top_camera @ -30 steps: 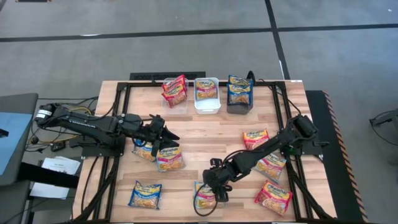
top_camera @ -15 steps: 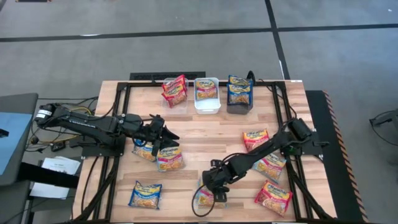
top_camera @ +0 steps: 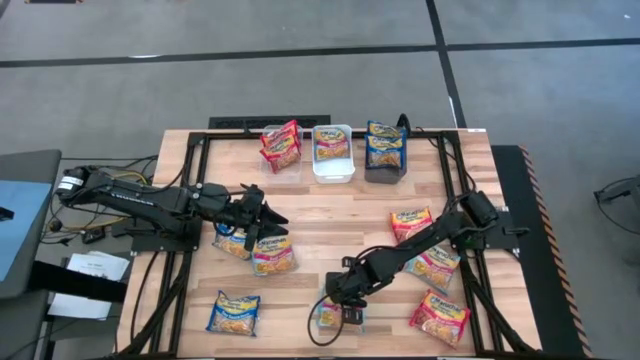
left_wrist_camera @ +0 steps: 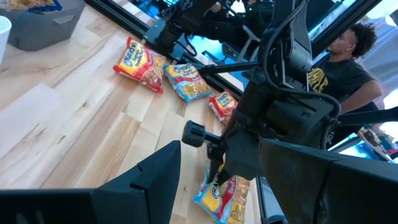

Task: Sort Maruchan noodles
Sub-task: Put the light blue noodle pack into the white bin

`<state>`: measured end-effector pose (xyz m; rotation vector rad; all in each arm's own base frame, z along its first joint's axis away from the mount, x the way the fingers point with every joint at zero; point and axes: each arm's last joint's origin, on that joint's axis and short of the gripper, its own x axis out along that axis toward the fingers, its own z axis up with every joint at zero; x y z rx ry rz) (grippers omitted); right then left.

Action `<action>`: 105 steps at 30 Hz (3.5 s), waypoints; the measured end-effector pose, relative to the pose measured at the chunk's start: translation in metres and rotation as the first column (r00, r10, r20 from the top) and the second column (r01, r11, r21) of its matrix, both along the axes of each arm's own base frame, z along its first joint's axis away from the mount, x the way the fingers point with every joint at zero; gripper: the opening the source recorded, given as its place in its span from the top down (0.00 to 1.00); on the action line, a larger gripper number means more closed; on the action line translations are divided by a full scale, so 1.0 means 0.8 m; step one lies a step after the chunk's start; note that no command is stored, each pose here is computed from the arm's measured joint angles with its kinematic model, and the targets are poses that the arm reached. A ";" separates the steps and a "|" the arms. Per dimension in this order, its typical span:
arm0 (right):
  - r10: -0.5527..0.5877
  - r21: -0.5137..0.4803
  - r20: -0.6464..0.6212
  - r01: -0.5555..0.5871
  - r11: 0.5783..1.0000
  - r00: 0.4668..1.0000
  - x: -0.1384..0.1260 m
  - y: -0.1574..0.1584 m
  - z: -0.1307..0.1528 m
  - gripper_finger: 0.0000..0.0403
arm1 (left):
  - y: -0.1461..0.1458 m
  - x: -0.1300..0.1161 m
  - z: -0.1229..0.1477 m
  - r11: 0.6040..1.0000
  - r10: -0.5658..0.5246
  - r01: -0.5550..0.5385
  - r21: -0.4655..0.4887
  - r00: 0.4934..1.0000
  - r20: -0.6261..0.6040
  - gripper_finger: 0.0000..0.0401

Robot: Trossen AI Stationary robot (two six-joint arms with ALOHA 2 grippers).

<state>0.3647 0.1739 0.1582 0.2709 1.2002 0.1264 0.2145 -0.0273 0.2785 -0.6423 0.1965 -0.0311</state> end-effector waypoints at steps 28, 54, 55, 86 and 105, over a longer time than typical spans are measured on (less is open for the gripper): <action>0.040 -0.171 0.048 -0.032 0.985 0.998 0.009 -0.004 0.059 0.99 | 0.007 0.001 0.001 0.996 0.082 -0.082 -0.042 0.997 0.002 0.49; 0.106 -0.369 0.050 -0.080 0.926 0.993 0.035 -0.064 0.094 1.00 | 0.055 0.002 0.001 0.983 0.172 -0.172 0.065 0.985 0.011 0.49; 0.108 -0.374 0.044 -0.084 0.923 0.993 0.036 -0.068 0.094 1.00 | 0.058 0.001 0.001 0.983 0.171 -0.172 0.070 0.985 0.012 0.49; -0.005 -0.508 0.100 0.055 0.860 0.995 0.015 -0.158 0.159 0.99 | 0.088 0.042 -0.043 0.996 0.065 -0.061 0.059 0.994 -0.085 0.49; -0.004 -0.509 0.201 0.108 0.854 0.980 0.028 -0.190 0.188 0.99 | 0.084 0.043 -0.044 0.995 0.047 -0.039 0.088 0.995 -0.090 0.49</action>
